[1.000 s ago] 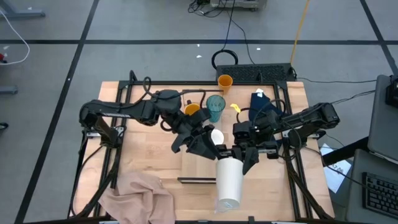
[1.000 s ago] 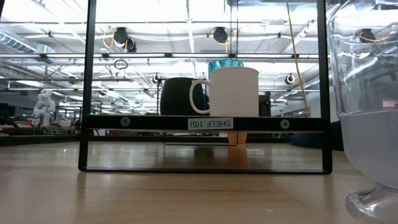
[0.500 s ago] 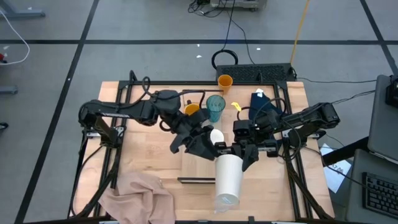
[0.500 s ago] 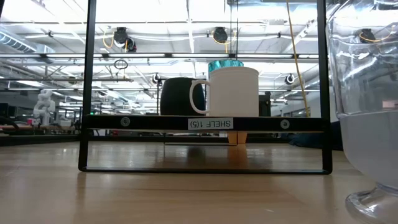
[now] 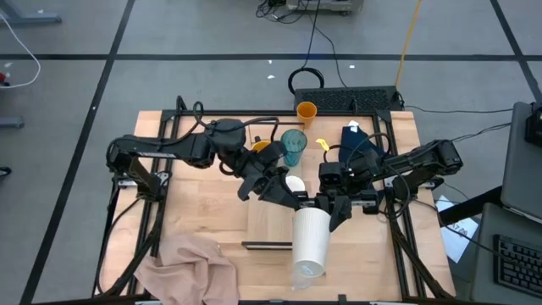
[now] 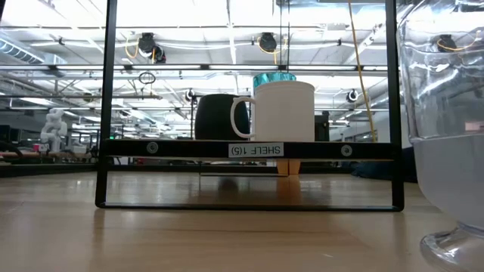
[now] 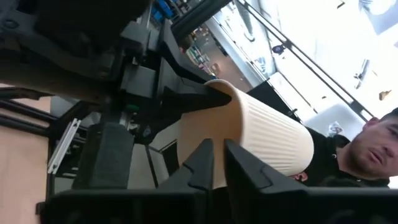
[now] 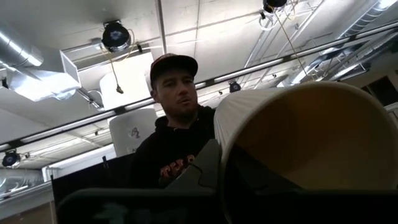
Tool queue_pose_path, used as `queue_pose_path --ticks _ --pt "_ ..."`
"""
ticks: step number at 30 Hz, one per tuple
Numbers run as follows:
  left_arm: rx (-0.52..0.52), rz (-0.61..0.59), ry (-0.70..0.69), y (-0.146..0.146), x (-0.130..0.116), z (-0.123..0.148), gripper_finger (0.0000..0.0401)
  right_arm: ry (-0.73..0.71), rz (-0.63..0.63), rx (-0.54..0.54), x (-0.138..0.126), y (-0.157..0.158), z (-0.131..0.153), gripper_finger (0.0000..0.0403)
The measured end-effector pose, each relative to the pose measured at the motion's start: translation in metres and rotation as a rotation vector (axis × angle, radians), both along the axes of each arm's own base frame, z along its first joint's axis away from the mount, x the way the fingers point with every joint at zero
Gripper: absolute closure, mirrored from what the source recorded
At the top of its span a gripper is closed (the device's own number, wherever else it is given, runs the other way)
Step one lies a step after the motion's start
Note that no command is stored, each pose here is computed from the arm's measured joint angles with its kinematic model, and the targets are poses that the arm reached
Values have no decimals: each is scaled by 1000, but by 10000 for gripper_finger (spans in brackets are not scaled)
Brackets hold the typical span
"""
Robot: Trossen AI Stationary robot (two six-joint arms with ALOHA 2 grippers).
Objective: Stack small to large cups/mugs on shelf
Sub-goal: Put the white cup on the shelf
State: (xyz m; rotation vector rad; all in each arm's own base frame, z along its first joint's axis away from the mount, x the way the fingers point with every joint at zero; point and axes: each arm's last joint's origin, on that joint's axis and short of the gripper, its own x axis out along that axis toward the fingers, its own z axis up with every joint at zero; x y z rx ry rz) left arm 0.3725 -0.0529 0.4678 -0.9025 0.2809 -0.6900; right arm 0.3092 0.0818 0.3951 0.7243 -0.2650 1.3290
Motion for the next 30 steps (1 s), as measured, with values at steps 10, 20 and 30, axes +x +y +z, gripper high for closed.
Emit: queue_pose_path --ticks 10,20,30 --pt "48 23 -32 1 0 -1 399 48 13 16 2 -5 0 403" --pt "386 -110 21 10 -13 -27 383 388 101 -66 12 -27 -42 403" --pt "504 -59 211 46 -49 -31 382 694 140 -115 15 -55 -76 403"
